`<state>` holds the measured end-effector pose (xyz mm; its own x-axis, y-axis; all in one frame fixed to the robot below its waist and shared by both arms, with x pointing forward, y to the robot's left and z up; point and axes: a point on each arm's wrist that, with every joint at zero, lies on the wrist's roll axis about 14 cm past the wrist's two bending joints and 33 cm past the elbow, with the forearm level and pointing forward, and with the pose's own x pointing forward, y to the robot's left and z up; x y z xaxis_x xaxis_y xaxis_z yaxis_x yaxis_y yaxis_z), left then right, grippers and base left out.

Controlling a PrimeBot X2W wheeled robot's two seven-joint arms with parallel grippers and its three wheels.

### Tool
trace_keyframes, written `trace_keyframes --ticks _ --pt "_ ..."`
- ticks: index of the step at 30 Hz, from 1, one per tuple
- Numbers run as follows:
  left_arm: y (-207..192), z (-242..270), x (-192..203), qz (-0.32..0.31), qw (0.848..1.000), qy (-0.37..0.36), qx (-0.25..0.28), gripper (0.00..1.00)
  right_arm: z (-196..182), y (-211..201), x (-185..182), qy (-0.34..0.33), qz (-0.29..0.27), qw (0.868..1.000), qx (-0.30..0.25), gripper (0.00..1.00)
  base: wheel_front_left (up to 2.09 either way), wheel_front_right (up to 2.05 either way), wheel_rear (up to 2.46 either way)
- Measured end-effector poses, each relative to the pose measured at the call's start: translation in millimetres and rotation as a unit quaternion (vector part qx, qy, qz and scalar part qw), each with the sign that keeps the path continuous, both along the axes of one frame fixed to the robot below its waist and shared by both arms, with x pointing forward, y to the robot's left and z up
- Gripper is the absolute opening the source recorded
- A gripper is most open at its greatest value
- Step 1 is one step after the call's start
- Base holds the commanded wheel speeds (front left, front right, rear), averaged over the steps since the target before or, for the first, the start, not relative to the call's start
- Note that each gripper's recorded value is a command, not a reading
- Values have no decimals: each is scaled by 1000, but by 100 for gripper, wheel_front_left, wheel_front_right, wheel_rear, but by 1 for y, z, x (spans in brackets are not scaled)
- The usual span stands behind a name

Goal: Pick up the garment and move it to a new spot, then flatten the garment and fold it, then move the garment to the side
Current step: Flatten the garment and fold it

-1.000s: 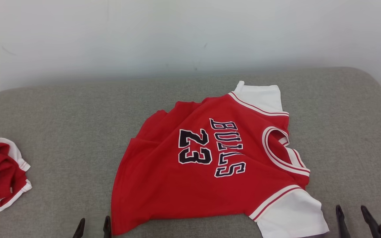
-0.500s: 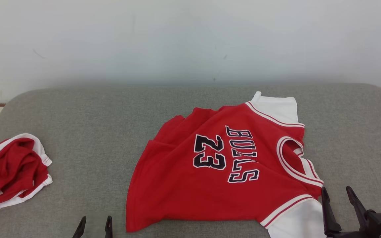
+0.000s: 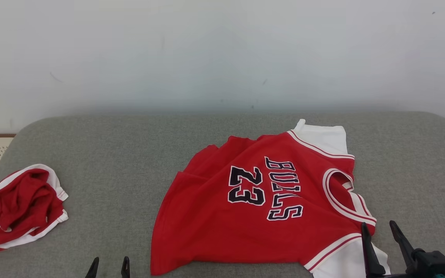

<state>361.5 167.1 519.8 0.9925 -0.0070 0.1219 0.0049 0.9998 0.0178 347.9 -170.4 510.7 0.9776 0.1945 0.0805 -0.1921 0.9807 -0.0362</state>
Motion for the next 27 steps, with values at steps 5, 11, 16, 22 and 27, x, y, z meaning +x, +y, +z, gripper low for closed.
trace_keyframes --ticks 5,11,16,22,27 --pt "-1 0 -1 0 1000 1 -4 100 2 8 1 -3 8 1000 6 100 0 0 0" --pt "0 -2 -2 3 1000 3 -4 100 9 22 6 -13 24 999 16 100 0 0 0" --pt "0 -1 -1 6 1000 2 -4 100 13 26 11 -19 30 999 13 100 0 0 0" --pt "-4 2 4 3 1000 -3 -4 100 9 27 10 -12 30 999 14 100 0 0 0" --pt "-7 2 5 0 1000 -2 -4 100 6 23 9 -8 24 1000 13 100 0 0 0"
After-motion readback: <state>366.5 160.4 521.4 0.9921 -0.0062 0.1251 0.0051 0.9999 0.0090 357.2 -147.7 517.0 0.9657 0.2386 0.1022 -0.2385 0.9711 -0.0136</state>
